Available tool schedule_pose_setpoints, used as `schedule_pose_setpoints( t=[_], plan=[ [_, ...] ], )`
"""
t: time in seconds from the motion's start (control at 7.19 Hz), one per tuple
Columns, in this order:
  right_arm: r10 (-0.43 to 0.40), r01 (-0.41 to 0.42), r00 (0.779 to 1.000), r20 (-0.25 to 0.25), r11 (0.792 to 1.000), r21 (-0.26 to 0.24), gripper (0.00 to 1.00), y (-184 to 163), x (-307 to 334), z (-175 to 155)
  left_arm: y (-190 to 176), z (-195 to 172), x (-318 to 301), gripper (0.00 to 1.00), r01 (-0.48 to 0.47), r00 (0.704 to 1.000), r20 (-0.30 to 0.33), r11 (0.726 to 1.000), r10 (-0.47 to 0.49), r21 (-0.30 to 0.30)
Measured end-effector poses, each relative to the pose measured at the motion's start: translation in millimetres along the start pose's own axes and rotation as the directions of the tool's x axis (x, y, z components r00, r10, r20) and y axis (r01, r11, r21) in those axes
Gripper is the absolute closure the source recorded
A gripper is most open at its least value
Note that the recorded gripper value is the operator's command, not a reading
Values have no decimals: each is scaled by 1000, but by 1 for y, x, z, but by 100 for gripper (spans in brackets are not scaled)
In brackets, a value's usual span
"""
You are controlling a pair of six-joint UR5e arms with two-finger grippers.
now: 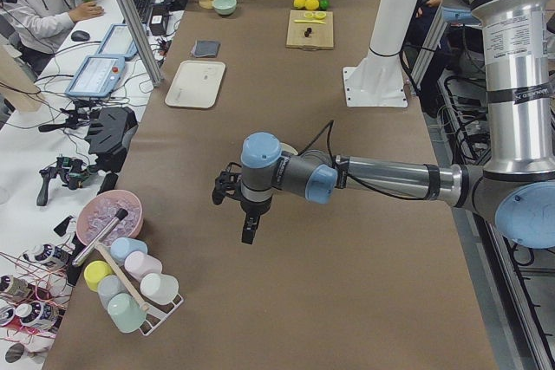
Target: Place red cherry on plate
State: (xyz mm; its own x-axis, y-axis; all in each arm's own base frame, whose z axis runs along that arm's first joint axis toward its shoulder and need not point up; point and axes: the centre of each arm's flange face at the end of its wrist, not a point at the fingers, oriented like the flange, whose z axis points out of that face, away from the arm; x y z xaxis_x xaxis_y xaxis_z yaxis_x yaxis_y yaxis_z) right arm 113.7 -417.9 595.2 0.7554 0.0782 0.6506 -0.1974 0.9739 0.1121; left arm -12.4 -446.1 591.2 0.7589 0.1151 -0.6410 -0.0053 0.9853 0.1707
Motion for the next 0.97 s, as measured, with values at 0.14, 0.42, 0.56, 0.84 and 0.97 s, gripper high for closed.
schedule_pose_setpoints(
  t=[0.14,0.42,0.56,0.84,0.97],
  plan=[
    [0,0,1000,0,1000,-1,0,0,0,0,2,-5,-1,2,14,1000,-25,1000,-14,2],
    [-1,1,1000,0,1000,1,0,-1,-1,0,1,-23,2,2,20,998,-56,999,-18,33],
    [-2,2,1000,0,1000,2,0,-1,-1,-1,-2,-32,6,2,16,998,-62,999,-12,52],
    [-6,6,1000,1,1000,4,0,-3,-3,-2,-10,-49,21,9,3,997,-82,996,5,91],
    [-7,7,1000,2,1000,4,0,-4,-4,-2,-16,-58,39,2,49,990,-138,994,-35,96]
  ],
)
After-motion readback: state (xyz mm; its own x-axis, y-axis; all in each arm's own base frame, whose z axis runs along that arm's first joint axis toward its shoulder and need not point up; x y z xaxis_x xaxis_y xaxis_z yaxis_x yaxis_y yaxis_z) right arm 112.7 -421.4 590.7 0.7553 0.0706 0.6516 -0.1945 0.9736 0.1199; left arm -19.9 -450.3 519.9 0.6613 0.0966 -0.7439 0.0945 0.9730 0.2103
